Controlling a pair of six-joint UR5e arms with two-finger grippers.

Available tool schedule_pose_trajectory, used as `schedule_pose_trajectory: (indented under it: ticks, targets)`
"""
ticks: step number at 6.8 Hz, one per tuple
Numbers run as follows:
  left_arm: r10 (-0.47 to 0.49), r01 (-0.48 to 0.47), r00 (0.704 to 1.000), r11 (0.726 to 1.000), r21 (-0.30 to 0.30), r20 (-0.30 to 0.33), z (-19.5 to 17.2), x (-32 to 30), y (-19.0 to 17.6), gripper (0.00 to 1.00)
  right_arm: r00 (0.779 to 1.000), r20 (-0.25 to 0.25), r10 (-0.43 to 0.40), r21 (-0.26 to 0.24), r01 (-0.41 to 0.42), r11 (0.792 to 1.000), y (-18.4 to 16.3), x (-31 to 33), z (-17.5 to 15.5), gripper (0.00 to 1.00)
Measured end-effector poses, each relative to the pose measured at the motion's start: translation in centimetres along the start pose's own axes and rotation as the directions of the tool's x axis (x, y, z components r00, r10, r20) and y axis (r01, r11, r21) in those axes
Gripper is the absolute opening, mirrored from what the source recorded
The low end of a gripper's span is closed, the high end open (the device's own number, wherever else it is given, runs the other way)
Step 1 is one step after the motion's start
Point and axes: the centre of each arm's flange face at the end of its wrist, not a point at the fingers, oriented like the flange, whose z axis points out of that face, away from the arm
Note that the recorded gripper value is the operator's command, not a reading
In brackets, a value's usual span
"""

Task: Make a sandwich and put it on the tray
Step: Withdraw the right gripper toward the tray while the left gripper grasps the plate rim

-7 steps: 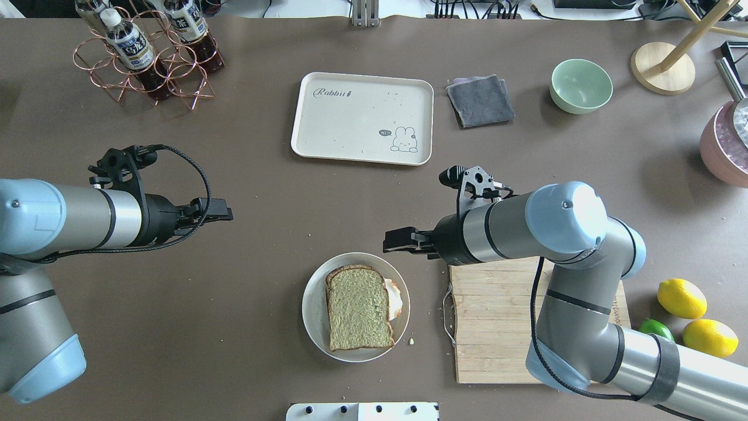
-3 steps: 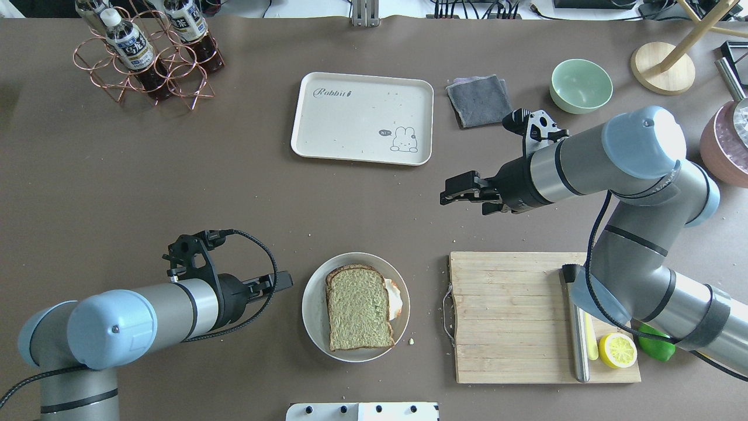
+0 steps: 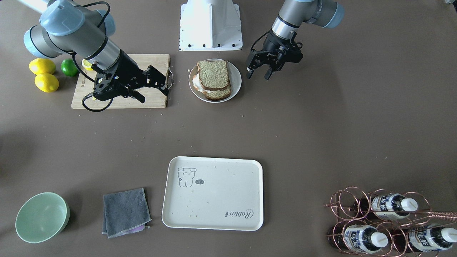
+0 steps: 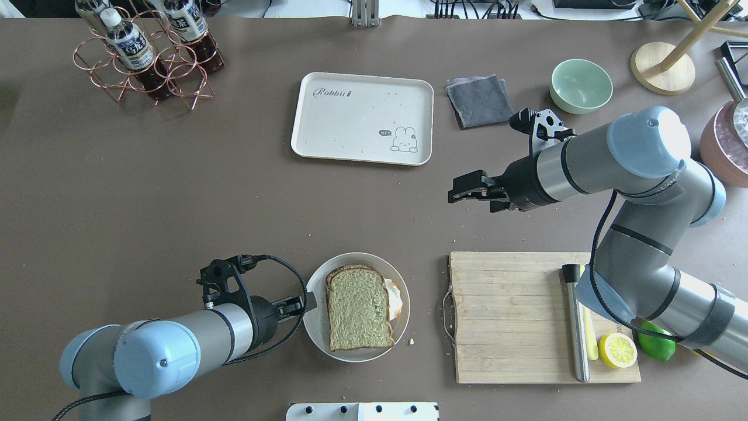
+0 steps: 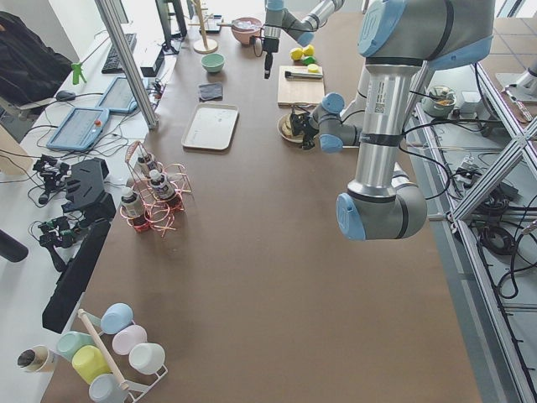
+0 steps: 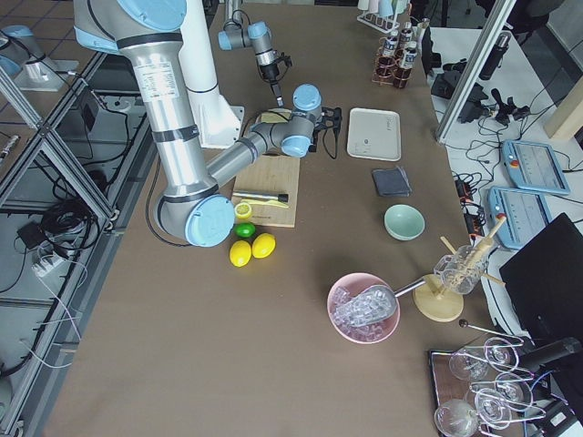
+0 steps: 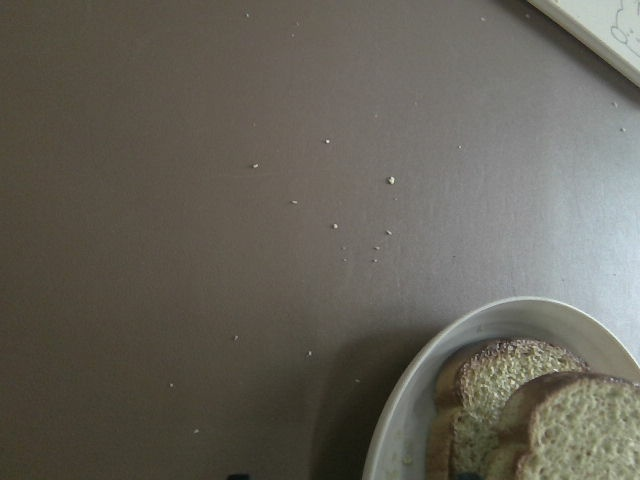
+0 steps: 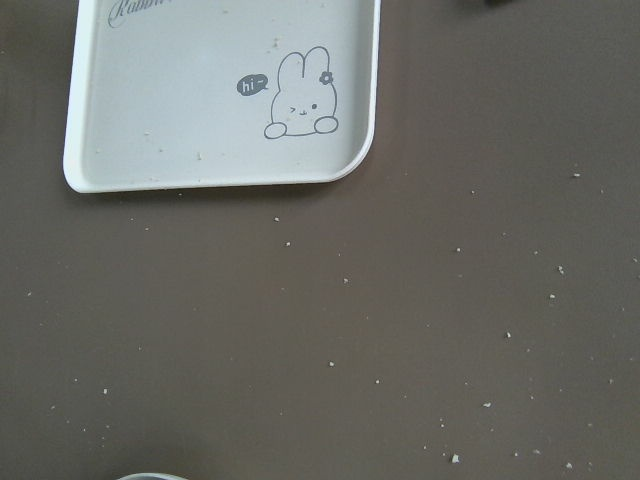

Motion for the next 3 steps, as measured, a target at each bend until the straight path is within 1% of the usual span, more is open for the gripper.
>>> schedule_pose_trajectory:
  ticks: [1,2,3]
  targets:
    - [-0.008,0.008,1.0,1.0,0.002,0.011,0.87,0.11,0.29,0.38,1.0,-0.009,0.004,-0.001,-0.004,1.0,-0.15,0.4,0.43,0.99]
    - [-0.015,0.015,1.0,1.0,0.008,0.018,1.32,0.04,0.35,0.3,1.0,-0.015,0.007,-0.002,-0.007,1.0,-0.23,0.65,0.75,0.99]
    - [-0.019,0.018,1.0,1.0,0.014,0.022,1.58,-0.07,0.4,0.3,1.0,-0.02,0.009,-0.004,-0.009,1.0,-0.28,0.83,1.05,0.99]
